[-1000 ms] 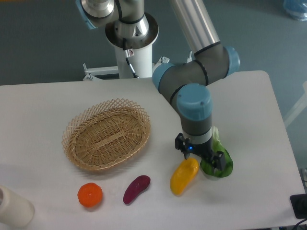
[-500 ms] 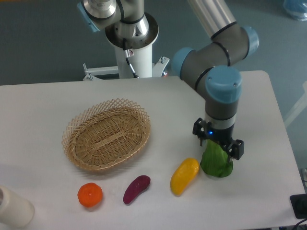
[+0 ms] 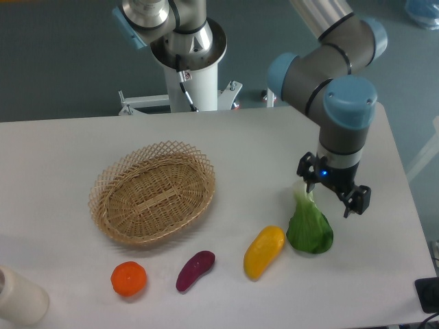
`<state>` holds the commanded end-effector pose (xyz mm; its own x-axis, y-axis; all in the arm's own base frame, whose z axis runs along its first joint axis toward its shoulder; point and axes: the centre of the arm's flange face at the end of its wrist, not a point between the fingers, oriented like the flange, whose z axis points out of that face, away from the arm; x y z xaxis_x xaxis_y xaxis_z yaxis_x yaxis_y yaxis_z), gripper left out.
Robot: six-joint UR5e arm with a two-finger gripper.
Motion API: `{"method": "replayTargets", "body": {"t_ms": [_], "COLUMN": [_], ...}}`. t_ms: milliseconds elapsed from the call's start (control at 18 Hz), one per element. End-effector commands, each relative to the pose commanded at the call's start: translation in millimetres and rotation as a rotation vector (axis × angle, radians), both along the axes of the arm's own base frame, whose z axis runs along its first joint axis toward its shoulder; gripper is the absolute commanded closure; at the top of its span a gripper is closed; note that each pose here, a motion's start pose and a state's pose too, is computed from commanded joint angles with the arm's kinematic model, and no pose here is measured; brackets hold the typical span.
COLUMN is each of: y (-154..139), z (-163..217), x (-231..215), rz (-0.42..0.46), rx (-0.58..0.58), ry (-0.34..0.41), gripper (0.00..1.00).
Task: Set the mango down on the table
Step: 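Lift the gripper away from the mango and bok choy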
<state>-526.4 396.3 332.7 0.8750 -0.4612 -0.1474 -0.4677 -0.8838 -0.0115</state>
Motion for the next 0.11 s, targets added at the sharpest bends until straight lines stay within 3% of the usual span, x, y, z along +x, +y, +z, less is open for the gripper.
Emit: {"method": "replayTargets", "body": {"t_ms": [111], "y": [-7.2], "z": [-0.7], "x": [-5.0], "rz": [-0.010], "rx": [-0.001], "ry": [-0.001], "gripper": [0.00]}}
